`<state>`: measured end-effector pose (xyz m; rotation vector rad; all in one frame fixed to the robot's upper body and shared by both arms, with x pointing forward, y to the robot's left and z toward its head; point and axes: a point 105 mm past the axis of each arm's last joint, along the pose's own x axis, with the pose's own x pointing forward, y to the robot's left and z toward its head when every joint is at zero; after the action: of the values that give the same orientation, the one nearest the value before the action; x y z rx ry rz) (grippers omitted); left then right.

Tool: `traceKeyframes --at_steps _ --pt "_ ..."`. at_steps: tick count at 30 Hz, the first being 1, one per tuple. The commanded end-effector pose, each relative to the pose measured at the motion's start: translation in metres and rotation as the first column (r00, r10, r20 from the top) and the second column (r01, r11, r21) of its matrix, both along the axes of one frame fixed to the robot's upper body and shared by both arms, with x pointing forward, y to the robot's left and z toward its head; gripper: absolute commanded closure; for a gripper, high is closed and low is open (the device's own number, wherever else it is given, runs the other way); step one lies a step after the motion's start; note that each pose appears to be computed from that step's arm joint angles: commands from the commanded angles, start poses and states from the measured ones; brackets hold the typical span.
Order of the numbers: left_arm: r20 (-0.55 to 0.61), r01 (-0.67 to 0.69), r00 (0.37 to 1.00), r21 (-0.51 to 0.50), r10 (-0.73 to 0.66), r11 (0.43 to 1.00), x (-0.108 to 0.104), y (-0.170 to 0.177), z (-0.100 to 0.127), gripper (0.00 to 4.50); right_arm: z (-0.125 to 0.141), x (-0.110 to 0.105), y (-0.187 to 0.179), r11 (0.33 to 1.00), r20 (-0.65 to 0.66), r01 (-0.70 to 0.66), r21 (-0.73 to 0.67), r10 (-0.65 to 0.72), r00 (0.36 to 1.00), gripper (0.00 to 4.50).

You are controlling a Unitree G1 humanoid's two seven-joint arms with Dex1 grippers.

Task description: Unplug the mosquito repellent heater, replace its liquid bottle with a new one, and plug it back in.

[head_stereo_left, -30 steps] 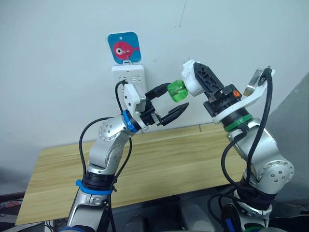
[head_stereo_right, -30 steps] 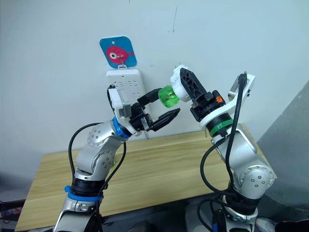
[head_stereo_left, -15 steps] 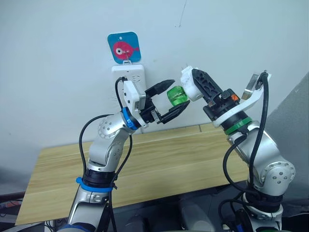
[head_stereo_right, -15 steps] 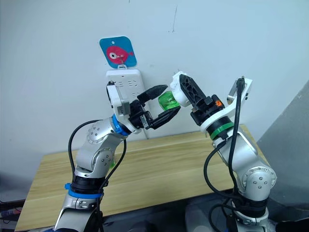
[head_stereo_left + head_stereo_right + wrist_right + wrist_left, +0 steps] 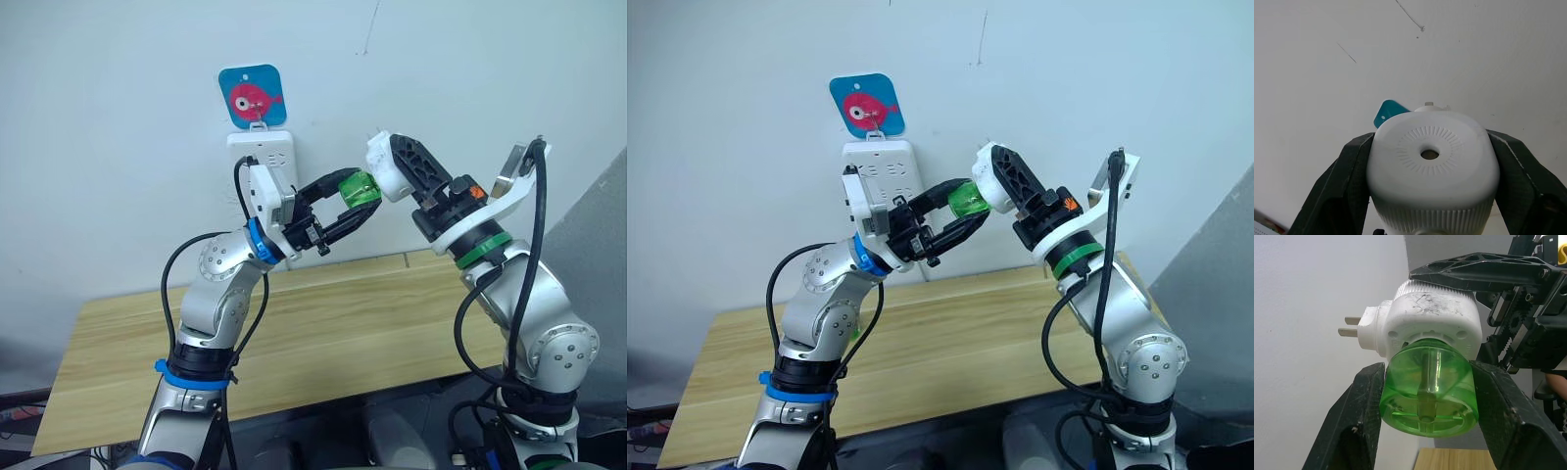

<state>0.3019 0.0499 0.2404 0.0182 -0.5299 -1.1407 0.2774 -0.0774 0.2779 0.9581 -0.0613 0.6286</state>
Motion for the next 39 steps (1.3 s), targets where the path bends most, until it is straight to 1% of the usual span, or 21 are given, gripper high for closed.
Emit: traceKeyframes --at_steps 1,5,9,16,20,21,25,27,31,34,36,39 --pt "0.023 0.011 1.000 -0.017 -0.011 1.000 -0.002 -0.001 0.006 2.17 0.018 -0.015 0.007 0.997 0.087 -0.070 0.046 0.066 0.994 1.54" --pt "0.008 0.013 1.000 -0.027 -0.013 1.000 -0.001 -0.001 0.005 2.17 0.016 -0.015 0.004 0.996 0.086 -0.071 0.051 0.066 0.994 1.54" --pt "0.004 0.059 0.998 -0.033 -0.059 0.998 -0.006 -0.003 0.005 2.17 0.014 -0.016 0.003 0.995 0.086 -0.083 0.053 0.078 0.993 1.54" --pt "0.045 0.048 0.998 -0.015 -0.047 0.999 -0.007 0.000 0.006 2.17 0.008 -0.018 0.002 0.993 0.067 -0.100 0.058 0.096 0.993 1.54" --pt "0.063 0.039 0.997 -0.005 -0.038 0.999 -0.007 0.003 0.003 2.17 0.007 -0.018 -0.002 0.993 0.063 -0.091 0.070 0.087 0.994 0.15" --pt "0.072 0.038 0.997 -0.002 -0.038 0.999 -0.007 0.004 0.002 2.17 0.007 -0.018 -0.002 0.993 0.063 -0.092 0.068 0.088 0.994 0.01" --pt "0.086 0.035 0.996 0.009 -0.036 0.999 -0.006 0.005 -0.001 2.17 0.008 -0.022 -0.004 0.993 0.063 -0.111 0.049 0.108 0.992 0.00" --pt "0.096 0.056 0.994 0.030 -0.059 0.998 -0.009 0.005 -0.004 2.17 0.004 -0.024 -0.006 0.991 0.048 -0.131 -0.001 0.131 0.990 0.00" --pt "0.123 0.124 0.983 0.097 -0.135 0.988 -0.018 0.005 -0.010 2.17 -0.002 -0.030 -0.007 0.968 0.023 -0.228 -0.104 0.232 0.973 0.00" --pt "0.147 0.161 0.972 0.151 -0.183 0.975 -0.023 0.006 -0.013 2.17 -0.005 -0.032 -0.007 0.936 0.029 -0.286 -0.204 0.298 0.954 0.00" --pt "0.160 0.173 0.966 0.173 -0.201 0.970 -0.024 0.006 -0.014 2.17 -0.005 -0.032 -0.008 0.921 0.039 -0.307 -0.238 0.325 0.945 0.00" --pt "0.185 0.194 0.954 0.213 -0.235 0.958 -0.024 0.007 -0.014 2.17 -0.014 -0.032 -0.010 0.869 0.009 -0.370 -0.330 0.394 0.919 0.00"
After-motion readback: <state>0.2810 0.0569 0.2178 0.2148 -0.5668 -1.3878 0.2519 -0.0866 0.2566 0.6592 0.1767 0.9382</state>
